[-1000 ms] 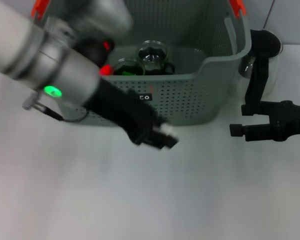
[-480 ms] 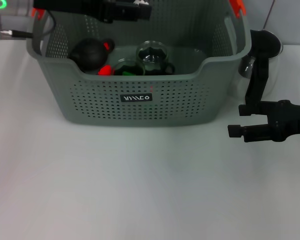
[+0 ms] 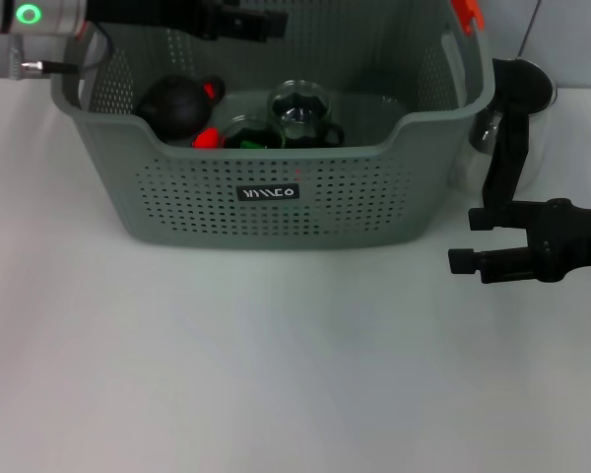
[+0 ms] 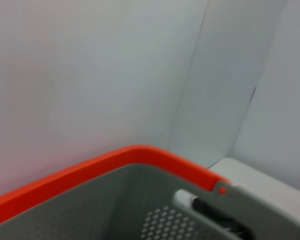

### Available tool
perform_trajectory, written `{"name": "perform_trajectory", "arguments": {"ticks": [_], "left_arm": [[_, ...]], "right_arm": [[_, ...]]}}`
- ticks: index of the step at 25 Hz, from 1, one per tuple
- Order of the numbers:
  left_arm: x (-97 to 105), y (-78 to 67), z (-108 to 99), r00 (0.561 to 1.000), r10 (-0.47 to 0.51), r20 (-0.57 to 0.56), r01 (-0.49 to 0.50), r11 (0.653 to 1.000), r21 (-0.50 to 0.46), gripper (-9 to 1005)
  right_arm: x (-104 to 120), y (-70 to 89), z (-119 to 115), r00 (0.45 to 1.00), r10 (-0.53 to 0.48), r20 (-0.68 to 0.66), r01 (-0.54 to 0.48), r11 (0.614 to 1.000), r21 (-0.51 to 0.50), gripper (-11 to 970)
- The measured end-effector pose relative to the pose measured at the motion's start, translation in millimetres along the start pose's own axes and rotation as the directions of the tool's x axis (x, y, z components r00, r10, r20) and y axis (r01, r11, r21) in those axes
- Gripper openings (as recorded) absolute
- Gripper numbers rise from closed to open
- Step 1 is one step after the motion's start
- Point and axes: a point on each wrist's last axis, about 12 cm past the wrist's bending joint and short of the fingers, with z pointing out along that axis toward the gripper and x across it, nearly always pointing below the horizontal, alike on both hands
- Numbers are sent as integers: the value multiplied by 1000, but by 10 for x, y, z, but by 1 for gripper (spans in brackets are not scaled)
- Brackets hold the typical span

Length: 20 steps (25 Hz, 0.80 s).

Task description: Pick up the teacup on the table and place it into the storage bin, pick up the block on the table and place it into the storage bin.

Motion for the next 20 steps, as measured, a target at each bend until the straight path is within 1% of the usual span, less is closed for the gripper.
{"name": "perform_trajectory", "arguments": {"ticks": [2, 4, 6, 7, 10, 13, 14, 17, 18, 20], "left_arm": [[9, -72, -90, 999, 13, 30, -15, 999, 51, 824], [51, -179, -189, 997, 29, 72, -38, 991, 129, 850], [175, -326, -319, 990, 49, 131, -78, 971, 224, 877], [257, -385, -367, 987, 56, 153, -94, 962, 257, 890], [479, -508, -444, 982, 68, 177, -122, 941, 315, 929], [719, -616, -450, 982, 60, 176, -121, 927, 355, 969], [782, -647, -438, 982, 63, 177, -125, 923, 364, 968], [1018, -784, -320, 980, 90, 179, -155, 907, 393, 967], [1104, -839, -239, 980, 102, 170, -164, 899, 406, 966], [1171, -871, -162, 982, 102, 158, -161, 895, 417, 965]], "right_arm": [[-3, 6, -4, 1000, -4, 1, 4, 1000, -6, 945], [-14, 19, -6, 1000, -16, 8, 16, 1000, -18, 945], [-38, 38, -7, 999, -32, 26, 33, 999, -34, 945], [-48, 47, -5, 999, -40, 35, 42, 998, -41, 945], [-83, 77, 0, 996, -62, 62, 66, 996, -64, 945], [-133, 96, 5, 994, -80, 76, 87, 993, -85, 945], [-154, 97, 5, 993, -90, 78, 97, 991, -88, 945], [-193, 85, -5, 990, -123, 74, 129, 988, -86, 944], [-202, 77, -11, 988, -136, 70, 141, 986, -83, 944], [-203, 68, -26, 985, -159, 65, 164, 983, -78, 944]]}}
